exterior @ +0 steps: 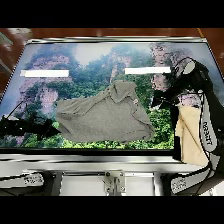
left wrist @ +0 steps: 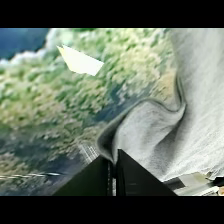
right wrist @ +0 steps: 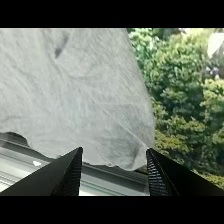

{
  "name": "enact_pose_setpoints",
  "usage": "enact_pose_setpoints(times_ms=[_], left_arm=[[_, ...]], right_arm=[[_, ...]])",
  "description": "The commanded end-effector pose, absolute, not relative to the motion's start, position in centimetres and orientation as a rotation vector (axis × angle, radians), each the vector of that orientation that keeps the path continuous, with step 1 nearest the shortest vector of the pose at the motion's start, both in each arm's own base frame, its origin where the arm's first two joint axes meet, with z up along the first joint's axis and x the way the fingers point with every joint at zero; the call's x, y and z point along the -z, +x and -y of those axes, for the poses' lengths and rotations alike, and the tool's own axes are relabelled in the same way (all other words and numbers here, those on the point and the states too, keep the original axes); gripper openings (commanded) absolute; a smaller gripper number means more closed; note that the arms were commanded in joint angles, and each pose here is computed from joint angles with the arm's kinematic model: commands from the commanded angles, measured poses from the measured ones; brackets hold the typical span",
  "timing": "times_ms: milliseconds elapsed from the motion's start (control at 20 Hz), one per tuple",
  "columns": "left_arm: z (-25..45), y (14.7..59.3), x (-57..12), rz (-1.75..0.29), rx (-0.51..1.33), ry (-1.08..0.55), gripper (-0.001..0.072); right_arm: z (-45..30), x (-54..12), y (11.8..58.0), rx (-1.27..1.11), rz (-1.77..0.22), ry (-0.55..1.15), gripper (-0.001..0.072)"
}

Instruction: Fold the shirts.

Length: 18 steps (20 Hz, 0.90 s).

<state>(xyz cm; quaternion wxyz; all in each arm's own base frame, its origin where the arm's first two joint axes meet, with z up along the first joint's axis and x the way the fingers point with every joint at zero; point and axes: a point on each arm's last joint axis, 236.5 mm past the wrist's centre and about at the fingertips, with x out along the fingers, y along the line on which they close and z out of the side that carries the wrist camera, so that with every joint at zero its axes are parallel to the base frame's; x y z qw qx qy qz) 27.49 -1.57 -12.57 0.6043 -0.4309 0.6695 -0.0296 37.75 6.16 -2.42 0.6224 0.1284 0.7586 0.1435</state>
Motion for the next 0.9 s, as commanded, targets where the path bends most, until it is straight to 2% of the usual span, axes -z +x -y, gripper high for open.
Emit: enact_pose_setpoints(times_ms=[0,50,100,150,250,450,700,750,800,850], left_arm=[[2.4,26.9,11.9,-1.569,0.15,-0.975,0.0037],[2.5,26.8,11.9,-1.573,0.156,-0.974,0.0037],[2.6,26.7,11.7,-1.571,0.169,-0.965,0.0038],[2.5,26.8,11.6,-1.565,0.171,-0.959,0.0038],[2.4,27.0,11.4,-1.55,0.168,-0.95,0.0037],[2.3,27.2,11.0,-1.538,0.168,-0.943,0.0038],[2.4,27.1,11.0,-1.541,0.171,-0.944,0.0037],[2.4,27.1,11.0,-1.542,0.172,-0.944,0.0037],[2.4,27.1,11.0,-1.542,0.172,-0.944,0.0038],[2.4,27.1,11.0,-1.541,0.174,-0.943,0.0037]], right_arm=[[-4.7,3.8,34.2,-0.328,-1.845,0.304,0.0515],[-4.2,4.6,33.3,-0.309,-1.858,0.334,0.0516],[-3.9,5.5,32.6,-0.292,-1.863,0.37,0.0573],[-4.1,6.1,31.8,-0.293,-1.873,0.408,0.07],[-4.4,7.4,29.7,-0.314,-1.932,0.423,0.07],[-5.6,9.4,27.3,-0.317,-1.989,0.428,0.0691],[-6.7,11.9,26.5,-0.263,-1.994,0.261,0.069],[-6.9,12.2,27.0,-0.25,-1.974,0.259,0.067],[-7.1,12.4,27.4,-0.235,-1.959,0.265,0.056],[-6.9,12.5,27.6,-0.214,-1.949,0.27,0.0515]])
